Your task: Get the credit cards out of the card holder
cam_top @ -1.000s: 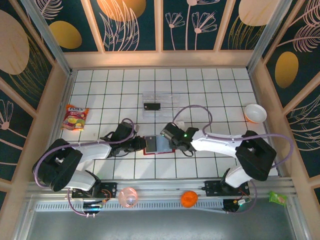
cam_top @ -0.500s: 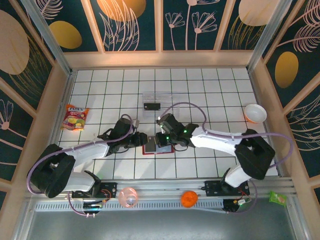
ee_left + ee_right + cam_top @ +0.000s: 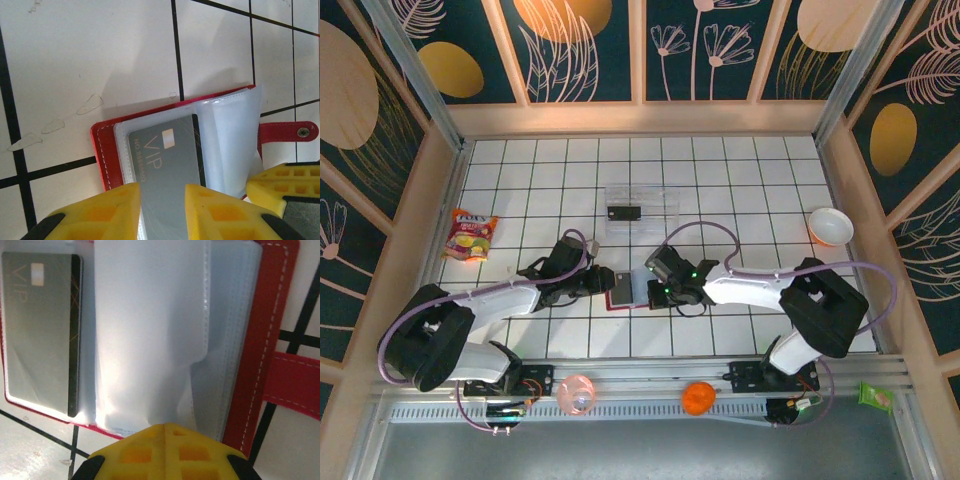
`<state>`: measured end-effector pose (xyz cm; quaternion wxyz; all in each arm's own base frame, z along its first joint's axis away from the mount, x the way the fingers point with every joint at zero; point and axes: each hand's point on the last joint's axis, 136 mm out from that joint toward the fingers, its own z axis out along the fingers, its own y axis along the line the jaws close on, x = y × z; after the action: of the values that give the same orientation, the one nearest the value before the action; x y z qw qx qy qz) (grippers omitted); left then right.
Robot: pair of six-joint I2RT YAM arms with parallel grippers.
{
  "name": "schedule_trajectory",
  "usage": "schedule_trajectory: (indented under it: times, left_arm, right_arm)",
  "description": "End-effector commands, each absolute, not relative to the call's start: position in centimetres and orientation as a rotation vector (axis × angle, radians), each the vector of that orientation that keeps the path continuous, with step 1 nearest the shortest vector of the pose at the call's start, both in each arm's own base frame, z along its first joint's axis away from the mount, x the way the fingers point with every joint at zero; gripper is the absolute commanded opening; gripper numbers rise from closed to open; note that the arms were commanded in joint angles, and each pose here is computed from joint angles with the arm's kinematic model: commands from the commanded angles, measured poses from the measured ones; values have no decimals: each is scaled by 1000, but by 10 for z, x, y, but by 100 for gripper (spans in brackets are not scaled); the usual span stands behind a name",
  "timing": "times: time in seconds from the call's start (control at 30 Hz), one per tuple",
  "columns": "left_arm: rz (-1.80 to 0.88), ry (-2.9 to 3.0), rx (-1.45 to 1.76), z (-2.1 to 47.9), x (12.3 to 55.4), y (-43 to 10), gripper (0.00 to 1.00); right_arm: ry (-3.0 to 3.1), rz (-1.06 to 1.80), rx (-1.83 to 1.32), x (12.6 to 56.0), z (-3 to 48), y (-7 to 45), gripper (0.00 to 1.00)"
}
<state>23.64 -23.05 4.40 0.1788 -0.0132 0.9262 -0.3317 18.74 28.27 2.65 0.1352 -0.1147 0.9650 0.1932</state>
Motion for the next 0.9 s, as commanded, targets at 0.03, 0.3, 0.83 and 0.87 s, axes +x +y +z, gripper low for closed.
schedule_trajectory:
  times: [0.03, 0.3, 0.83, 0.87]
  left_arm:
    - [-980, 2572, 32, 62, 239, -238, 32]
    - [-983, 2590, 29, 54, 237, -239, 23]
    - [-909, 2652, -3, 31, 235, -230, 21]
    - [-909, 2653, -4, 30, 234, -230, 21]
  right_arm:
    - [2684, 594, -323, 200, 59, 290, 6]
    - [2613, 1004, -498, 198, 94, 351, 19]
    - [2757, 1082, -413, 207, 52, 355, 26]
    - [2768, 1065, -402, 207, 49, 352, 25]
